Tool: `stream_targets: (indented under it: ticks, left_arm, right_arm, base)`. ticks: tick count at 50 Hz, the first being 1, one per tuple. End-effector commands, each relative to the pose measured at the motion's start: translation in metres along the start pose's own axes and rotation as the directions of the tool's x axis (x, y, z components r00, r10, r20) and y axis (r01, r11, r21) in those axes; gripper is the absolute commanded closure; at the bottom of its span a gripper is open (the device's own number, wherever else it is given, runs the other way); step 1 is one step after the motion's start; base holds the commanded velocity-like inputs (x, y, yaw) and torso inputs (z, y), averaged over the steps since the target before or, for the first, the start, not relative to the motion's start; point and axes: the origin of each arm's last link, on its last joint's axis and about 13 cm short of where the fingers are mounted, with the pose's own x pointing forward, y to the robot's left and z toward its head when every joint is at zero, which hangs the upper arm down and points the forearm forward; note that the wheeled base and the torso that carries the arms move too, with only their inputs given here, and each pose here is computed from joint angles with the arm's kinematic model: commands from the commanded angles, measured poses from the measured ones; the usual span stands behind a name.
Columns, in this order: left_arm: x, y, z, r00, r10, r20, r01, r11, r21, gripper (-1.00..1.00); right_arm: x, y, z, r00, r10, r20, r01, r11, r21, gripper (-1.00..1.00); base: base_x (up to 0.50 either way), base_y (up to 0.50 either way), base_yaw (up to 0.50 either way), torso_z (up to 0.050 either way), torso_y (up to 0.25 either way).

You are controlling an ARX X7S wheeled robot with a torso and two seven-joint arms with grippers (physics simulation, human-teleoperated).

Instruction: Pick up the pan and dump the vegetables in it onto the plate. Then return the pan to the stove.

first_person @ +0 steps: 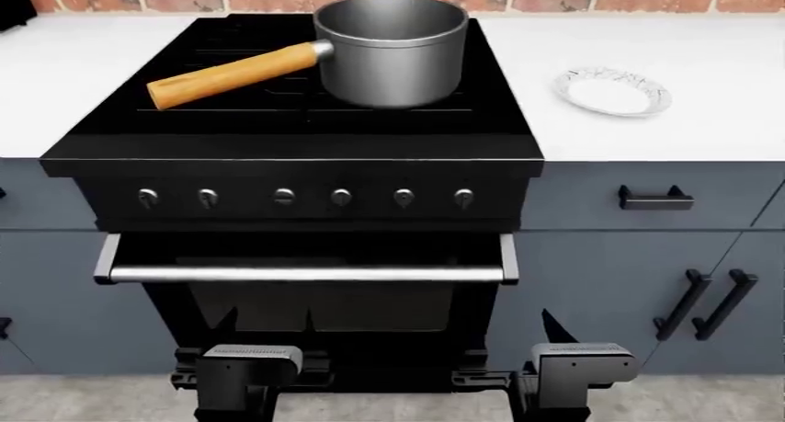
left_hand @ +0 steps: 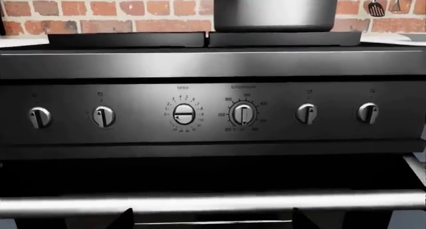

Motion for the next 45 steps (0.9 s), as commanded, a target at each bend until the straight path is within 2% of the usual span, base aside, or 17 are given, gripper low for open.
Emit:
stream_targets:
  ticks: [1,11,30,33,37,45]
  left_arm:
    - [0.001,0.000,0.000,1.000,-0.005,0.007,0.005,1.000,0.006,-1.00]
    - [0.003,0.001,-0.002,1.000,-0.010,0.009,0.010,1.000,0.004,-1.00]
    - [0.002,0.001,-0.002,1.000,-0.012,0.011,0.012,1.000,-0.001,-1.00]
    - [0.001,0.002,0.001,0.999,0.018,0.034,-0.017,1.000,-0.023,-1.00]
    - [-0.003,0.007,0.023,0.995,0.069,0.071,-0.064,0.995,-0.077,-1.00]
    - [-0.010,0.024,0.088,0.983,0.144,0.118,-0.140,0.989,-0.038,-1.00]
  right_arm:
    - [0.000,0.001,0.001,1.000,0.005,-0.001,-0.005,1.000,-0.004,-1.00]
    - [0.007,-0.001,-0.007,1.000,0.005,-0.002,-0.005,1.000,-0.005,-1.00]
    - [-0.002,0.001,0.002,1.000,0.005,-0.001,-0.005,1.000,-0.007,-1.00]
    - [-0.002,0.000,0.004,1.000,0.004,0.000,-0.004,0.999,0.039,-1.00]
    - [-0.001,-0.008,0.021,0.999,-0.021,0.031,0.019,0.996,0.085,-1.00]
    - [0.003,-0.022,0.069,0.997,-0.009,0.075,0.003,0.997,0.072,-1.00]
  base:
    - [0.00,0.00,0.00,0.050,0.000]
    - [0.00,0.00,0.00,0.050,0.000]
    - [0.00,0.00,0.00,0.050,0.000]
    - [0.00,0.00,0.00,0.050,0.000]
    - [0.00,0.00,0.00,0.019,0.000]
    - [0.00,0.00,0.00,0.000,0.000]
